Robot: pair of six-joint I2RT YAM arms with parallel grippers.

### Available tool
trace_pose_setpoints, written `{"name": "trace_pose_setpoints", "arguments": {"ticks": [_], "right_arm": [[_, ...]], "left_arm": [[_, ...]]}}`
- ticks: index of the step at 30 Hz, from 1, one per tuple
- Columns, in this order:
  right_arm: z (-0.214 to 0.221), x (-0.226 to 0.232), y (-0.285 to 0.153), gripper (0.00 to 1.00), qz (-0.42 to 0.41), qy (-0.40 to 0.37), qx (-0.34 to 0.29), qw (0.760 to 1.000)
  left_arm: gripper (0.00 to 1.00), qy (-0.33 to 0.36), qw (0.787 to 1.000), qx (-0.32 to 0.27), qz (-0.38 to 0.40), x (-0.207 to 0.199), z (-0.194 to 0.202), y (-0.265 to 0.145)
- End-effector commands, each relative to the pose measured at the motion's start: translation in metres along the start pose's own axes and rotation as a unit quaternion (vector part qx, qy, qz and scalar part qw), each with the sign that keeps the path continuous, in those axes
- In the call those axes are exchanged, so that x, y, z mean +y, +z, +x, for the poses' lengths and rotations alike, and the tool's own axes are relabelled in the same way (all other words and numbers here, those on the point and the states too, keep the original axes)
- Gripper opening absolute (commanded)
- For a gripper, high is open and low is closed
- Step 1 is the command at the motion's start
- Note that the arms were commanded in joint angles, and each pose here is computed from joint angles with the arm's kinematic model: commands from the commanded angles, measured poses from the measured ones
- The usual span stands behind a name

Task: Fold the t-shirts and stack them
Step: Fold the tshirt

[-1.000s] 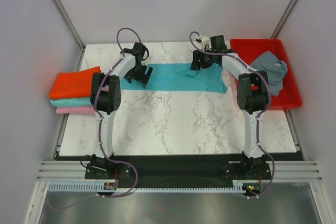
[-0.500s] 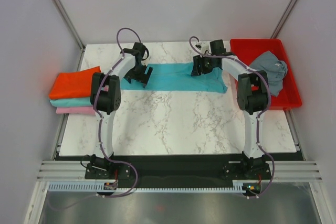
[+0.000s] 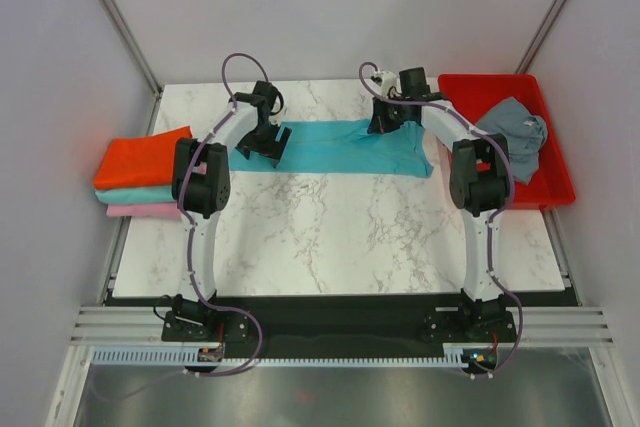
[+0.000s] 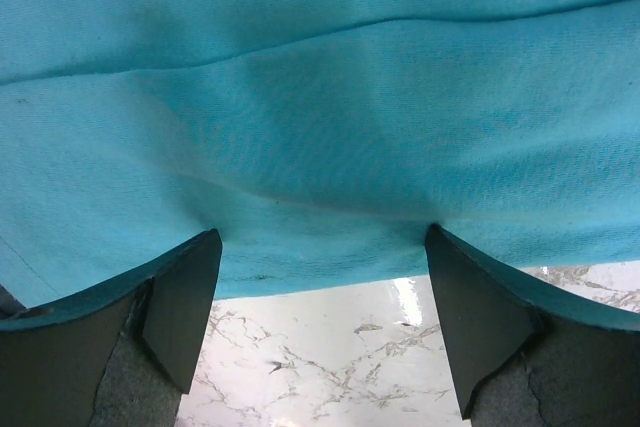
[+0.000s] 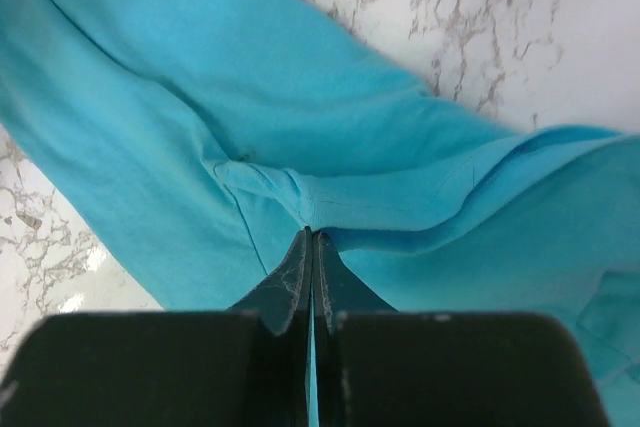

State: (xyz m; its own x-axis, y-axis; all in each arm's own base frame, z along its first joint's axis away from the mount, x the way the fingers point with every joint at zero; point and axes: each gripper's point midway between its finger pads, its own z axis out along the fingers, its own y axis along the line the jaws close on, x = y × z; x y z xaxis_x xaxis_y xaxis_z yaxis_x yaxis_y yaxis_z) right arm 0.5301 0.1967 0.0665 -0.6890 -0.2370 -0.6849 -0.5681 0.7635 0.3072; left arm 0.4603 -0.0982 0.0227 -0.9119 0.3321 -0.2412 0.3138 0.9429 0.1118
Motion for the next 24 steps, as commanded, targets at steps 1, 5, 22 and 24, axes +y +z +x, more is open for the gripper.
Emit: {"name": "trace_pose_setpoints", "arguments": {"ticks": [1,5,22,24], "right_arm": [[-0.040,0.006,-0.002,0.01,0.003,-0.041,-0.044,0.998],[-0.050,0.010,0.017,0.00,0.000,-0.056,-0.053,0.997],[-0.124,0.010,-0.093,0.50,0.088,-0.039,-0.165,0.981],[-0.119,0.012,-0.102,0.53,0.091,-0.033,-0.166,0.981]], "left_arm": [[0.91,-0.010,1.000,0.018,0.000,-0.003,0.013,0.002],[0.91,-0.008,1.000,0.022,0.001,-0.004,0.015,0.003],[0.99,-0.009,0.991,-0.127,0.035,-0.007,-0.031,-0.124],[0.99,-0.015,0.988,-0.145,0.051,-0.009,-0.038,-0.138]]}}
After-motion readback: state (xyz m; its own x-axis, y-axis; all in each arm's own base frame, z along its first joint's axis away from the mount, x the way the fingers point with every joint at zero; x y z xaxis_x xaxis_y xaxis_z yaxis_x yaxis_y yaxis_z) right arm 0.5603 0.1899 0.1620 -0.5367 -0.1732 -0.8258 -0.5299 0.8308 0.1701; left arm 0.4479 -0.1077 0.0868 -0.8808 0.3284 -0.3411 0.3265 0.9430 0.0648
